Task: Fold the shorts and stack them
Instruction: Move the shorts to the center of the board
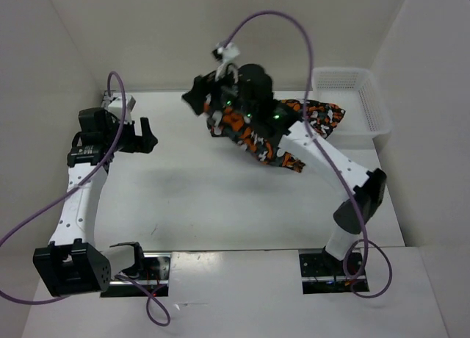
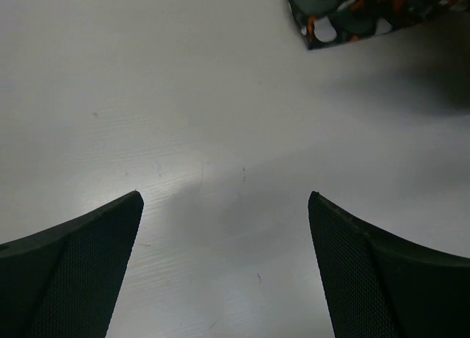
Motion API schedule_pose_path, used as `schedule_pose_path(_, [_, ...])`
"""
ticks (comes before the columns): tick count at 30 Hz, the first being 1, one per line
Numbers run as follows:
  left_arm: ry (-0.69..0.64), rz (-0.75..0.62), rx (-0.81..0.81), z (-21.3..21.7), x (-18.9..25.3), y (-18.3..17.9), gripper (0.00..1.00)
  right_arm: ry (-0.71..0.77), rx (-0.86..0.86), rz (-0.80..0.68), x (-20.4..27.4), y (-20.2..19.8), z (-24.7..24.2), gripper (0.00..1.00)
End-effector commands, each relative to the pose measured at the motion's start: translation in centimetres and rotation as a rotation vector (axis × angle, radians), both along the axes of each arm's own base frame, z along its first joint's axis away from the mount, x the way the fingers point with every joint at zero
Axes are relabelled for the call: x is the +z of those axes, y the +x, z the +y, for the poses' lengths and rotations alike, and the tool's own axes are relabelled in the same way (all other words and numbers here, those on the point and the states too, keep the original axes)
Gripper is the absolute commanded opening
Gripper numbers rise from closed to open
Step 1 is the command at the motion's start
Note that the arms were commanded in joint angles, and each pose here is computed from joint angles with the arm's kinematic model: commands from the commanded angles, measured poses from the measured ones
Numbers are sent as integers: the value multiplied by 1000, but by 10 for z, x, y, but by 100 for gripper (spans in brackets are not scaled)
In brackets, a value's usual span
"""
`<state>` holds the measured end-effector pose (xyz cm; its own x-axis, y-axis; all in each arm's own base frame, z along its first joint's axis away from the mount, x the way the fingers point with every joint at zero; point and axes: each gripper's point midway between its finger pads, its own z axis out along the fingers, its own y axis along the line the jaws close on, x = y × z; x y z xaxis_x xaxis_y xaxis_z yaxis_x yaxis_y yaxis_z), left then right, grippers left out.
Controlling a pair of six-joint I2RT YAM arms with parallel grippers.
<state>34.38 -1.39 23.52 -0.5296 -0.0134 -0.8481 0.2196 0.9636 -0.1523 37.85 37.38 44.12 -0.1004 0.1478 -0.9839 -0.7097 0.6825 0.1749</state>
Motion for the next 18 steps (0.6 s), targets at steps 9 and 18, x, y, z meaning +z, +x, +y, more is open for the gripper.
schedule_pose_path(9, [-67,209,-21,-6,-54,-28,100,-197,95,299,-124,-27,-47,85])
schedule_pose_path(18, [-52,292,-89,-28,-102,-9,100,-297,-430,725,-277,-2,-267,39])
